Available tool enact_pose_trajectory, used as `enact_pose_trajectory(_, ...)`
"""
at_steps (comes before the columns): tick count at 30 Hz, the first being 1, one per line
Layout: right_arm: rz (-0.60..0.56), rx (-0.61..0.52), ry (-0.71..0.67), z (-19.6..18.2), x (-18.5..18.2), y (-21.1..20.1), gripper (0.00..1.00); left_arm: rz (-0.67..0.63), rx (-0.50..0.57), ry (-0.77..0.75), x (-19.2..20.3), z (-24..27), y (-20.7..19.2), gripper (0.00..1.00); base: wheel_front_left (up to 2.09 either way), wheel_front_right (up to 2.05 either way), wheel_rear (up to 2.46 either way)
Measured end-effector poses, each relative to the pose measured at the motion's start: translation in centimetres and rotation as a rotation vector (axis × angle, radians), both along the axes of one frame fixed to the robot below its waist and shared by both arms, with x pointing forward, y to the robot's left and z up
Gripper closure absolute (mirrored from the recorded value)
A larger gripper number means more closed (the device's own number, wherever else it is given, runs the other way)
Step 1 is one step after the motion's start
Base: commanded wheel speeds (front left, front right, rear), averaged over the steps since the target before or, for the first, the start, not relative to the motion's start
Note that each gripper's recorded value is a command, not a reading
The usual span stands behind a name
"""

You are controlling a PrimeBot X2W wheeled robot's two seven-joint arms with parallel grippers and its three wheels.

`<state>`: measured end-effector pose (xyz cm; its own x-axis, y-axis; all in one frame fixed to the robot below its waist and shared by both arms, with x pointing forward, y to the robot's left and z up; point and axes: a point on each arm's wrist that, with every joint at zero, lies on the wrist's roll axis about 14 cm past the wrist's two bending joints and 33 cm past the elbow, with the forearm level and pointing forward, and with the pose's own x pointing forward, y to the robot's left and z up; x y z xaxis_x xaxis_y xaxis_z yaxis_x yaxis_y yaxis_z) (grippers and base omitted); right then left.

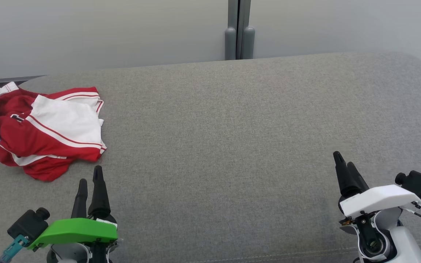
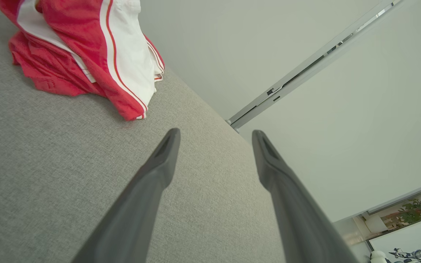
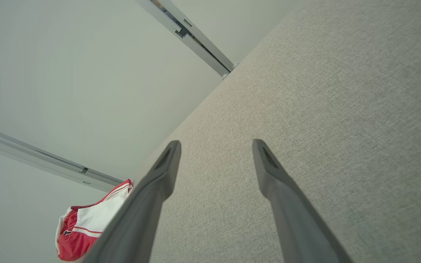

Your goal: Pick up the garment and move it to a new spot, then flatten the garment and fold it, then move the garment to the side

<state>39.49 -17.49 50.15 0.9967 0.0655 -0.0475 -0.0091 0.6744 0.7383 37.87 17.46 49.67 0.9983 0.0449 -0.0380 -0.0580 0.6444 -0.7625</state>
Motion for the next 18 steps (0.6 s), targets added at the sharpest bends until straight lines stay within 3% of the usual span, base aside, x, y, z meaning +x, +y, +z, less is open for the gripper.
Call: enact_pose_trajectory(18,0.05,-0.252,-0.022,-0.3,0.3,1.6,0.0,-0.045,0.275,0.033,-0.4,-1.3,0.0,0.0,0.0,0.0,0.0)
